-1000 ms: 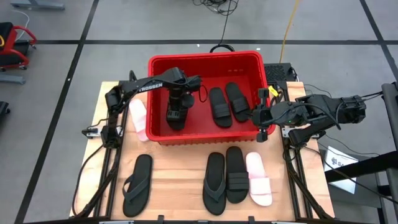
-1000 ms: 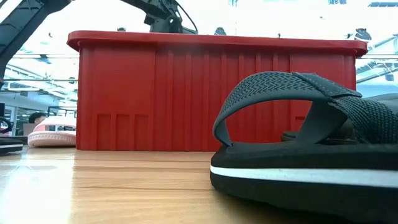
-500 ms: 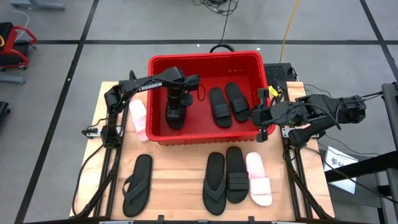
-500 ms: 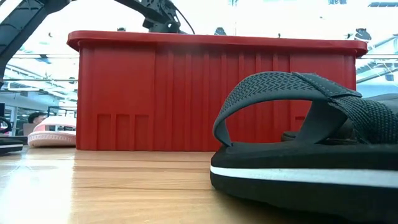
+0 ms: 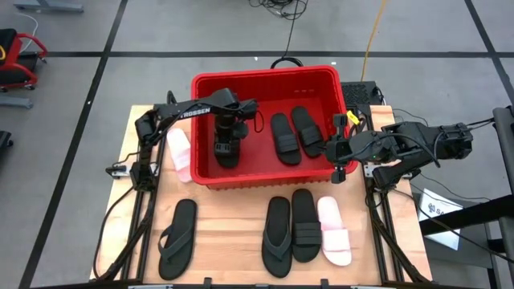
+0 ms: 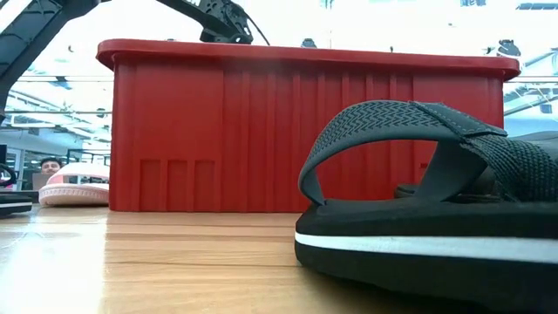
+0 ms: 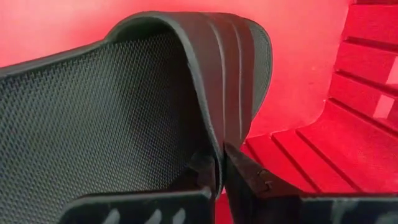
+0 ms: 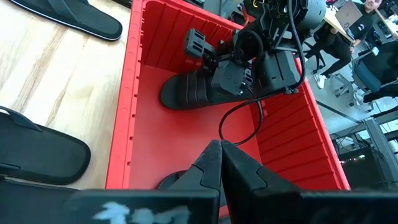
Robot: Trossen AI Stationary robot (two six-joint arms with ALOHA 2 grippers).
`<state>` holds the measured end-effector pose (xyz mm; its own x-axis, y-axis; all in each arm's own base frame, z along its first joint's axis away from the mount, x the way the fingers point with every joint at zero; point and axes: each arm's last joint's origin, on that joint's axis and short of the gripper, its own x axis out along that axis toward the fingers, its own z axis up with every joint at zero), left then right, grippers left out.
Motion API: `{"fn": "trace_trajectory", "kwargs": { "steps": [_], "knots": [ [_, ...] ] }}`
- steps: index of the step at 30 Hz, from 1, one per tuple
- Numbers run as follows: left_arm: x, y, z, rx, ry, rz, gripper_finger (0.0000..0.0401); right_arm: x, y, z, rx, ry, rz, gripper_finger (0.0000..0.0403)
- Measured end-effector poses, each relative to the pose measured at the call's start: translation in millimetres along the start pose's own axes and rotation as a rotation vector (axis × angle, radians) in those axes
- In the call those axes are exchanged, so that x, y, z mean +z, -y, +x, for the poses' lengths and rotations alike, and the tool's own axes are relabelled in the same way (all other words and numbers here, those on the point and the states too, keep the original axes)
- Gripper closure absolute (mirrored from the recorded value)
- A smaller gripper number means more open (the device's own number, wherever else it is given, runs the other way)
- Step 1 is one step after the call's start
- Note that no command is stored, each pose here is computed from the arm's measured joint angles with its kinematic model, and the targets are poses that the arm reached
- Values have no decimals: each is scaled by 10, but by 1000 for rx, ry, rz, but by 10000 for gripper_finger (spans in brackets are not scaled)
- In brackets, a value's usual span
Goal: Pick and place slides into bin
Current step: Put the black slipper into the red organizer bin
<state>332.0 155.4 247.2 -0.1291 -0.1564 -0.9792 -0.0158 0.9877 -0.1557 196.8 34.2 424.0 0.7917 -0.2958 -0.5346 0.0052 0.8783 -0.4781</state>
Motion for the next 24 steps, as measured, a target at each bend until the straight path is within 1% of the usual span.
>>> {"fn": "trace_trajectory", "kwargs": {
  "steps": [16, 19, 22, 24],
  "knots": [
    [1, 1, 2, 8, -4, 3, 389, 0, 0, 0, 0, 0, 0, 403],
    [0, 1, 2, 11, -6, 3, 376, 0, 0, 0, 0, 0, -5, 403],
    [1, -3, 5, 19, -9, 1, 353, 0, 0, 0, 0, 0, -8, 403],
    [2, -10, 9, 44, -21, -3, 336, 0, 0, 0, 0, 0, -6, 403]
  ]
}}
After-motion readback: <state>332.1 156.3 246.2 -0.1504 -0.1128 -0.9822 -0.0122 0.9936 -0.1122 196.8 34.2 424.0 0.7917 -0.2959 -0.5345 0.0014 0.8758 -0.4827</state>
